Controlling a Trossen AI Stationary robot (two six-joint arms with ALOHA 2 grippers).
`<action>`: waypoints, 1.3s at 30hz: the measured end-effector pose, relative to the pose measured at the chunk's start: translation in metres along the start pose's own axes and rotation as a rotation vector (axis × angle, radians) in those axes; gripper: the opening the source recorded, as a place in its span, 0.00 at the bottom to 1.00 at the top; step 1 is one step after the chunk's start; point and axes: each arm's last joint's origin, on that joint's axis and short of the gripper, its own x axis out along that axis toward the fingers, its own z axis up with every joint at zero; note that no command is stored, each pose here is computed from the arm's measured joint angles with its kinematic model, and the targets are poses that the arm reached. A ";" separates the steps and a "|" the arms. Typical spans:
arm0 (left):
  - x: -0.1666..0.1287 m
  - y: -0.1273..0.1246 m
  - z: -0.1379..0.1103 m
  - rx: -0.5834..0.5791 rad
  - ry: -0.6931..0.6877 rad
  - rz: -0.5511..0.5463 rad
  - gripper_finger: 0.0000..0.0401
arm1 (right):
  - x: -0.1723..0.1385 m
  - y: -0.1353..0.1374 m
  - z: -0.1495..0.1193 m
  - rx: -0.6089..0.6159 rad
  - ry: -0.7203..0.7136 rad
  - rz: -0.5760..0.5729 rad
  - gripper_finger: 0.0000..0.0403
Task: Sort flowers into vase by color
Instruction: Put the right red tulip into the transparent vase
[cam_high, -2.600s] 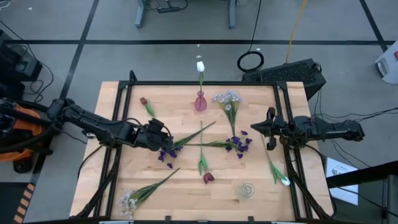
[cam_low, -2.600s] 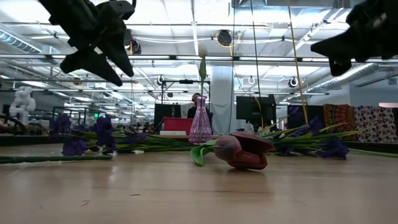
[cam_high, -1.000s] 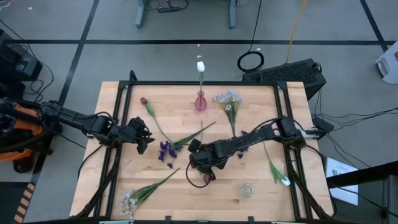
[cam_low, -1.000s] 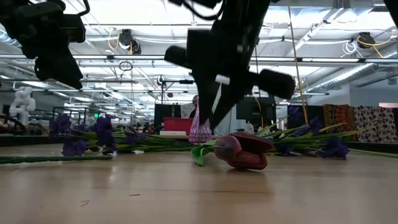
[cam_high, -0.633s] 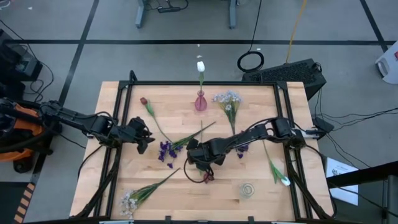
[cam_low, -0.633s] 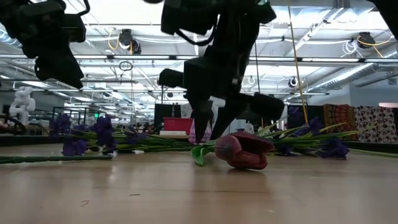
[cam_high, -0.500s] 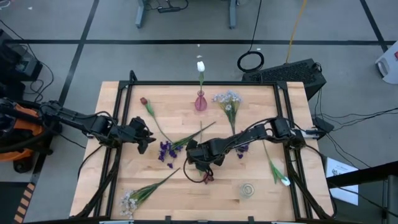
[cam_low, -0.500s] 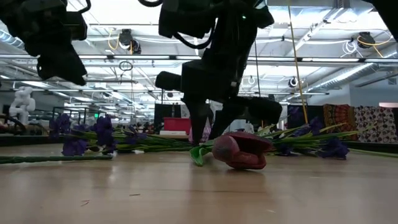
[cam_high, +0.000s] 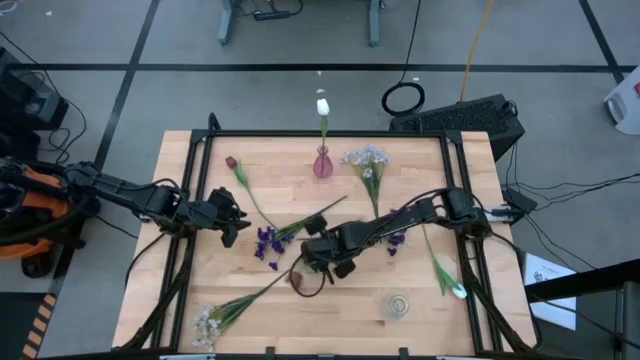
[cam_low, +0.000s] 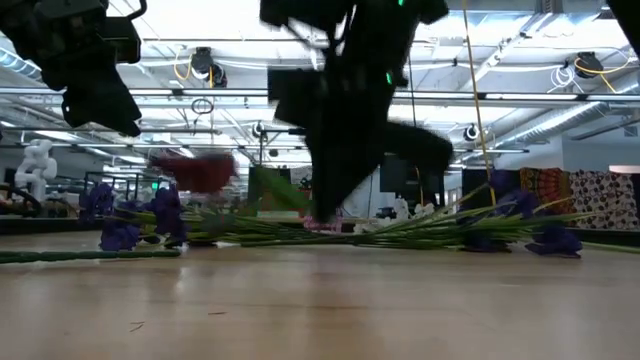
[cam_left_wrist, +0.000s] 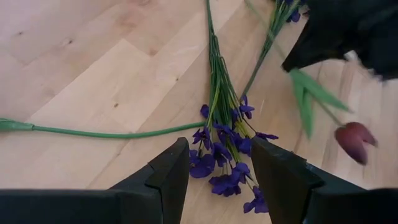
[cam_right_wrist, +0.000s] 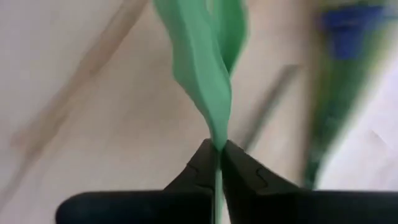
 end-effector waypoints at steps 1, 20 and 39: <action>0.000 0.000 0.000 0.000 0.000 -0.001 0.44 | -0.009 -0.003 0.000 0.054 -0.017 -0.015 0.01; 0.000 -0.007 0.007 -0.032 -0.056 -0.080 0.44 | -0.246 0.021 -0.058 1.157 -0.482 -0.389 0.00; -0.002 -0.021 0.022 -0.100 -0.202 -0.216 0.44 | -0.304 0.156 -0.070 1.282 -0.801 -0.186 0.00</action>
